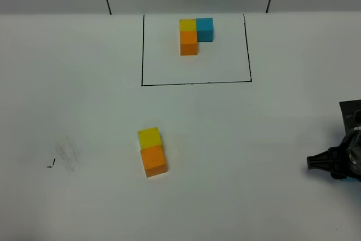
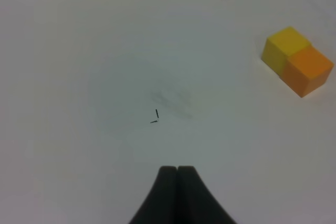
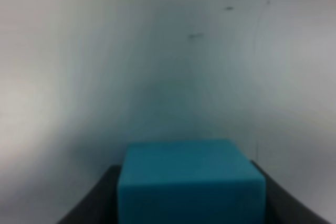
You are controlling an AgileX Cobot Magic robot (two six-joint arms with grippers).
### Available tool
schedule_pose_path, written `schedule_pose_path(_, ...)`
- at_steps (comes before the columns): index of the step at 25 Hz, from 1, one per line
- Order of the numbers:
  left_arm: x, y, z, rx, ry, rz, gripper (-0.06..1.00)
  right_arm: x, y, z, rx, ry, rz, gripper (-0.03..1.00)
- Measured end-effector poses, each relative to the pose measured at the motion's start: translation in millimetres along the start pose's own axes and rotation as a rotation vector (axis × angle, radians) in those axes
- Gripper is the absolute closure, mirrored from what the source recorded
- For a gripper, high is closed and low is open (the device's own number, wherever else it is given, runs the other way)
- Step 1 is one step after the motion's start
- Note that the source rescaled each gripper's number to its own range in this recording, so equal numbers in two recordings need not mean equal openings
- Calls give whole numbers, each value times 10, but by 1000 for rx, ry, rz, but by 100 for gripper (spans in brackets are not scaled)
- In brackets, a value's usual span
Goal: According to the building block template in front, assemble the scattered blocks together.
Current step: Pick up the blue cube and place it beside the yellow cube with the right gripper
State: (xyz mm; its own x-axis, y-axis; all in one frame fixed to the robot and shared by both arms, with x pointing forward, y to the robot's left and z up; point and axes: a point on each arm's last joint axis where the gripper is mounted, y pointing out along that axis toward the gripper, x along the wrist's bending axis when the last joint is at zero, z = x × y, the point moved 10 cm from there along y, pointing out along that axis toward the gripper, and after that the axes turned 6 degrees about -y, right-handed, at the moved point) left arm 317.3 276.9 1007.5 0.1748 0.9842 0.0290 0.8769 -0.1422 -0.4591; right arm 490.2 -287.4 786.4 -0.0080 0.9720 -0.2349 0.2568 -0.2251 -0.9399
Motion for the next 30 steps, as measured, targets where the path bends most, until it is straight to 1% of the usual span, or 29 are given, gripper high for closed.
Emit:
schedule_pose_path(10,0,0,0,0,0,0,94,20,0,-18,-9,-4,-10,44)
schedule_pose_path(13,0,0,0,0,2,0,94,64,-49,-49,-32,-28,-24,44)
schedule_pose_path(15,0,0,0,0,2,0,94,143,-133,-98,-63,-46,-46,44)
schedule_pose_path(18,0,0,0,0,2,0,94,222,-356,-298,-138,-70,-58,44)
schedule_pose_path(21,0,0,0,0,2,0,94,374,-621,-499,-218,-153,-83,44)
schedule_pose_path(23,0,0,0,0,2,0,94,496,-766,-605,-261,-255,-96,44)
schedule_pose_path(25,0,0,0,0,2,0,94,629,-864,-657,-292,-402,-98,44)
schedule_pose_path(29,0,0,0,0,2,0,94,831,-977,-646,-333,-803,-64,44)
schedule_pose_path(30,0,0,0,0,2,0,94,879,-995,-628,-344,-942,-48,44)
